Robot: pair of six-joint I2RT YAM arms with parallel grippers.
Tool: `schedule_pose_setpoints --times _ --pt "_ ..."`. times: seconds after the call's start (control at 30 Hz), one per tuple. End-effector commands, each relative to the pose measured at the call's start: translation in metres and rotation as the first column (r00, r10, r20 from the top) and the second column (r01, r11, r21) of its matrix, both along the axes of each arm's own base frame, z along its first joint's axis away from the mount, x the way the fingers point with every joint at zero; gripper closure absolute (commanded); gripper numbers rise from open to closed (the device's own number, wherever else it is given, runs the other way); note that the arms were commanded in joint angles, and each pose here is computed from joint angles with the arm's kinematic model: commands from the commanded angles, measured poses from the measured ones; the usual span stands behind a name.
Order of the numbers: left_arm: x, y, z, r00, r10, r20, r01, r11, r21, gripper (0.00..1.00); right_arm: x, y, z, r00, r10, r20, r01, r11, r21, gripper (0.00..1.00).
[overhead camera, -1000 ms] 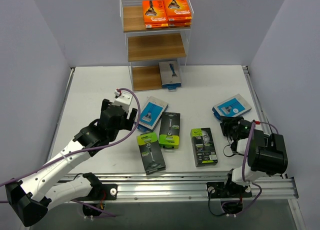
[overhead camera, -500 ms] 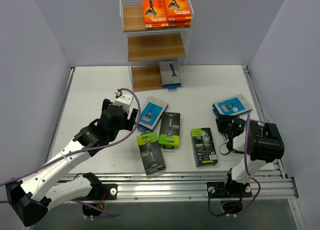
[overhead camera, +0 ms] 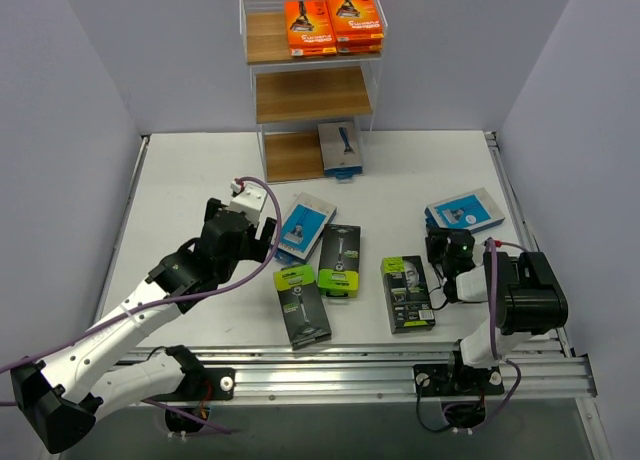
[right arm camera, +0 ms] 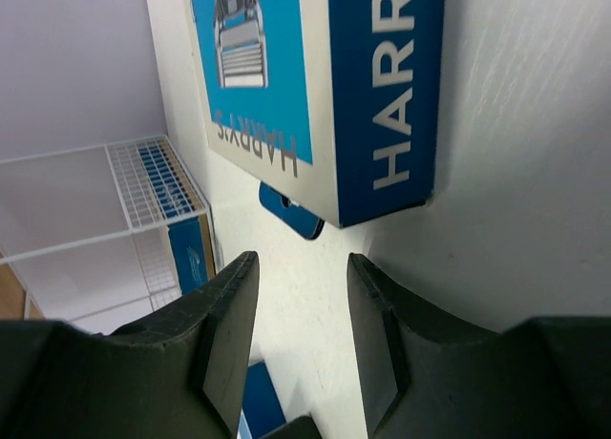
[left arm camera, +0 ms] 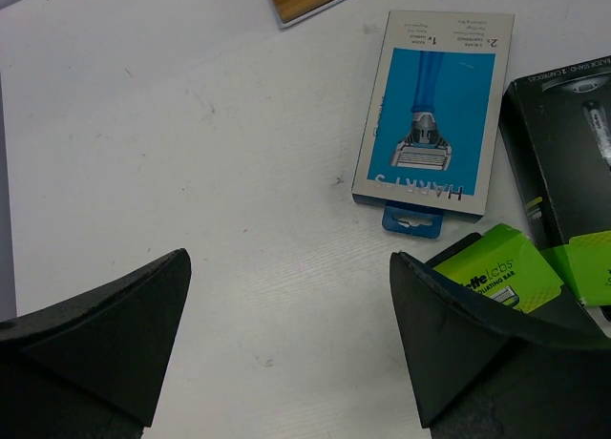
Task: Place and organize the shaving razors onto the shelf
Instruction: Grab a shaving razor with the right arm
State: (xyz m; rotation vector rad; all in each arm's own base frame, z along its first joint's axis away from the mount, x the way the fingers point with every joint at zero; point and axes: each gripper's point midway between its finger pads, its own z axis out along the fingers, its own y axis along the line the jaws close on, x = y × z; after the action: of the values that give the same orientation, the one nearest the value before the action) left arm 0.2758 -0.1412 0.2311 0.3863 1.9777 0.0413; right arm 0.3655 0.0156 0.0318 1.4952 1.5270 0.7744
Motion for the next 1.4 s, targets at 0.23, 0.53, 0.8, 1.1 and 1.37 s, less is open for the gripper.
schedule_pose_setpoints --times 0.23,0.53,0.8,1.1,1.37 --pt "0.001 -0.010 0.022 0.999 -0.029 0.035 0.032 0.998 -0.061 0.06 0.019 -0.020 0.006 0.992 -0.126 0.013 0.126 0.992 -0.022 0.63" --pt "0.001 -0.016 0.021 0.998 -0.050 0.025 0.052 0.996 -0.069 0.05 0.022 -0.023 -0.009 0.989 -0.150 -0.007 0.150 0.989 -0.015 0.66" --pt "0.002 -0.017 0.020 0.998 -0.054 0.021 0.055 0.996 -0.069 0.05 0.027 -0.020 -0.013 0.986 -0.167 0.000 0.167 0.986 -0.021 0.75" --pt "0.001 -0.017 0.021 0.998 -0.056 0.024 0.058 0.996 -0.070 0.05 0.037 -0.020 0.005 0.988 -0.152 0.028 0.153 0.987 -0.041 1.00" --pt "0.001 -0.016 0.021 0.998 -0.048 0.031 0.051 0.996 -0.074 0.06 0.056 0.006 0.043 0.998 0.023 0.064 -0.018 0.997 -0.077 1.00"
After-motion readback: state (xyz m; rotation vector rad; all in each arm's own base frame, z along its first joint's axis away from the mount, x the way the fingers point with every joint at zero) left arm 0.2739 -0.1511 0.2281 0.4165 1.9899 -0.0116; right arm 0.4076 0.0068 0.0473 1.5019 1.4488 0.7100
